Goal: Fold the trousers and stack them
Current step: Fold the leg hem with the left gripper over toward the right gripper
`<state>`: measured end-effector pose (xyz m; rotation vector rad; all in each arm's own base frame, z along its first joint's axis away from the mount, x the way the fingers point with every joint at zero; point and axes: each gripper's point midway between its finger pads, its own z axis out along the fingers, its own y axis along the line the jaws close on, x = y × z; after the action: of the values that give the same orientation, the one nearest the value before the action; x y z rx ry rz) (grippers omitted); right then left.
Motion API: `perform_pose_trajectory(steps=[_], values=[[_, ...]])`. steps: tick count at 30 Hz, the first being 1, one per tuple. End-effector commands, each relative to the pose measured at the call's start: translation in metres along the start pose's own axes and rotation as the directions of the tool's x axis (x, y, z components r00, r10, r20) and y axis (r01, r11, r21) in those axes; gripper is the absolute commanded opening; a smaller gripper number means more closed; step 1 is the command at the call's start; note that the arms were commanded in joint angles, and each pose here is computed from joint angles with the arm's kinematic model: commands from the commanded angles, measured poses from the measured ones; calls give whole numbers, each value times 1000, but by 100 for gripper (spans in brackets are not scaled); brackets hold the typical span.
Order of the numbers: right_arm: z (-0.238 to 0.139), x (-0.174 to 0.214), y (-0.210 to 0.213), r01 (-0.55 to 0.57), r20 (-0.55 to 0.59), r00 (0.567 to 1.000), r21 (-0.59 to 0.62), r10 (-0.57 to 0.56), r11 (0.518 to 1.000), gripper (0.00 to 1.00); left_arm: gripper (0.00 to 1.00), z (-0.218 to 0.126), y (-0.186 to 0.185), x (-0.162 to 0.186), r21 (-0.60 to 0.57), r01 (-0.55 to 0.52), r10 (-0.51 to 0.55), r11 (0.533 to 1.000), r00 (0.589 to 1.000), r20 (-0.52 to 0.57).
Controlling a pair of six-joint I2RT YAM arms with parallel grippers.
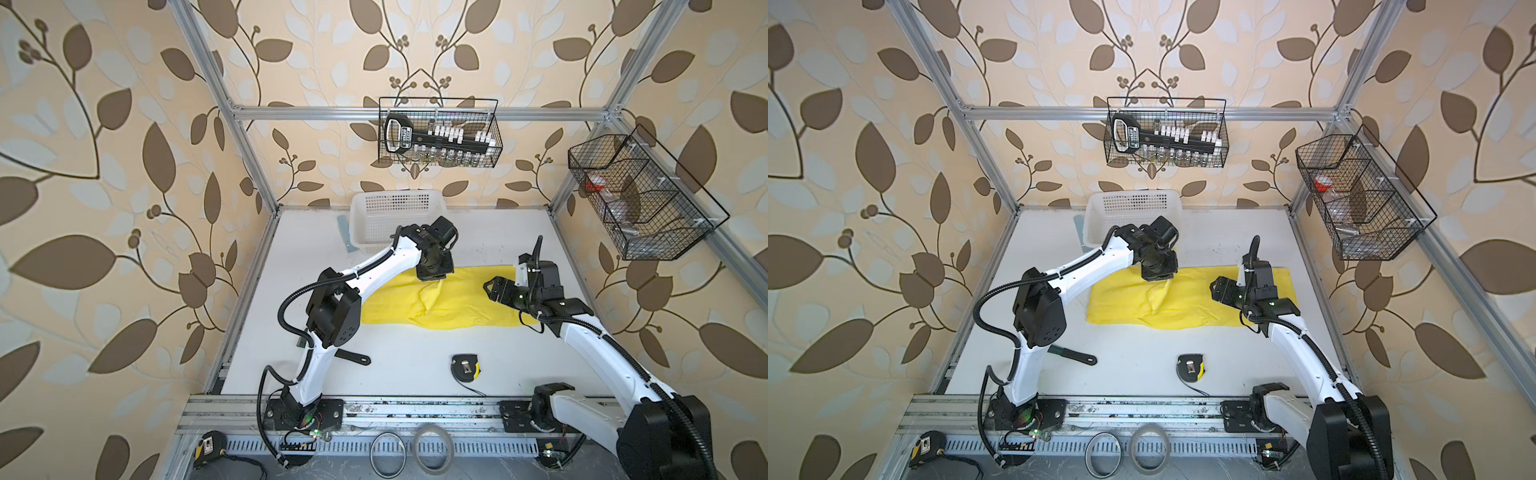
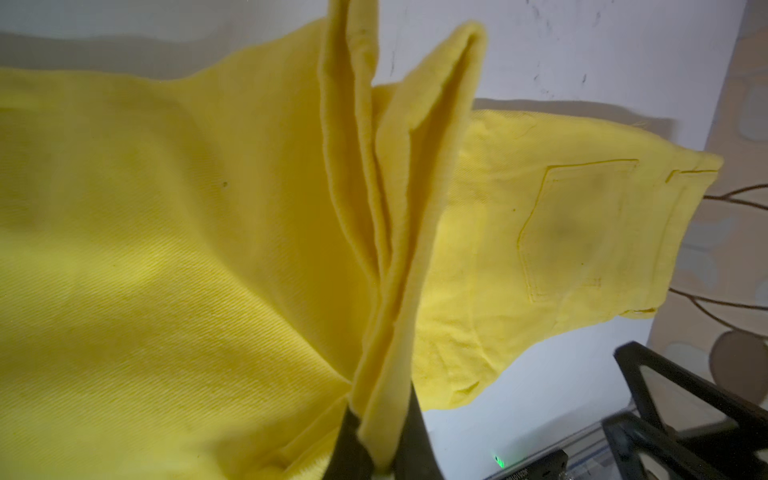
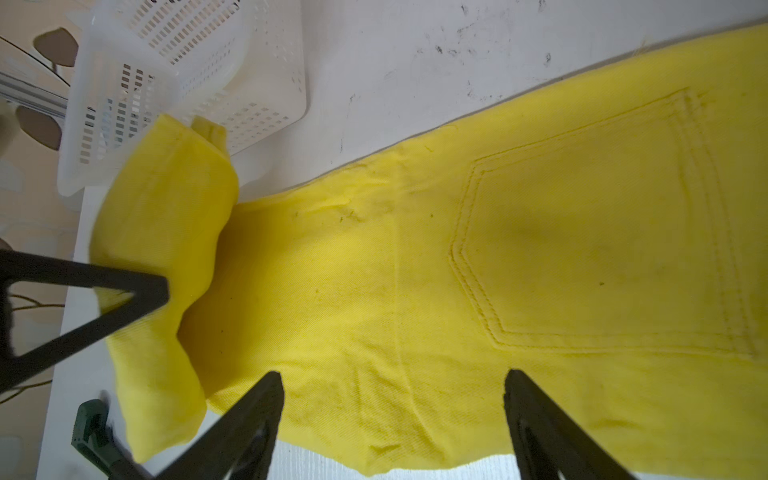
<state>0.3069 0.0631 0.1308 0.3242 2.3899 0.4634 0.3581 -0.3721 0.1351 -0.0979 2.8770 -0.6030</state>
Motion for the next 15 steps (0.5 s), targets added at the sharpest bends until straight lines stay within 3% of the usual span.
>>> perform_pose_trajectory(steps=[1,8,12,15], values=[[0,8,-4,21,-10,1000,0,-21,1000,84,0,1,-23,-12,48,20,-23,999,997,68],[2,13,-8,19,-20,1000,6,-19,1000,84,4,25,-43,-2,84,14,-17,996,999,33],[1,13,-8,16,-20,1000,5,-16,1000,84,22,33,-49,2,94,-7,7,996,1000,1],[-1,11,-7,21,-11,1000,5,-21,1000,84,23,26,-61,2,140,-32,32,990,999,4]])
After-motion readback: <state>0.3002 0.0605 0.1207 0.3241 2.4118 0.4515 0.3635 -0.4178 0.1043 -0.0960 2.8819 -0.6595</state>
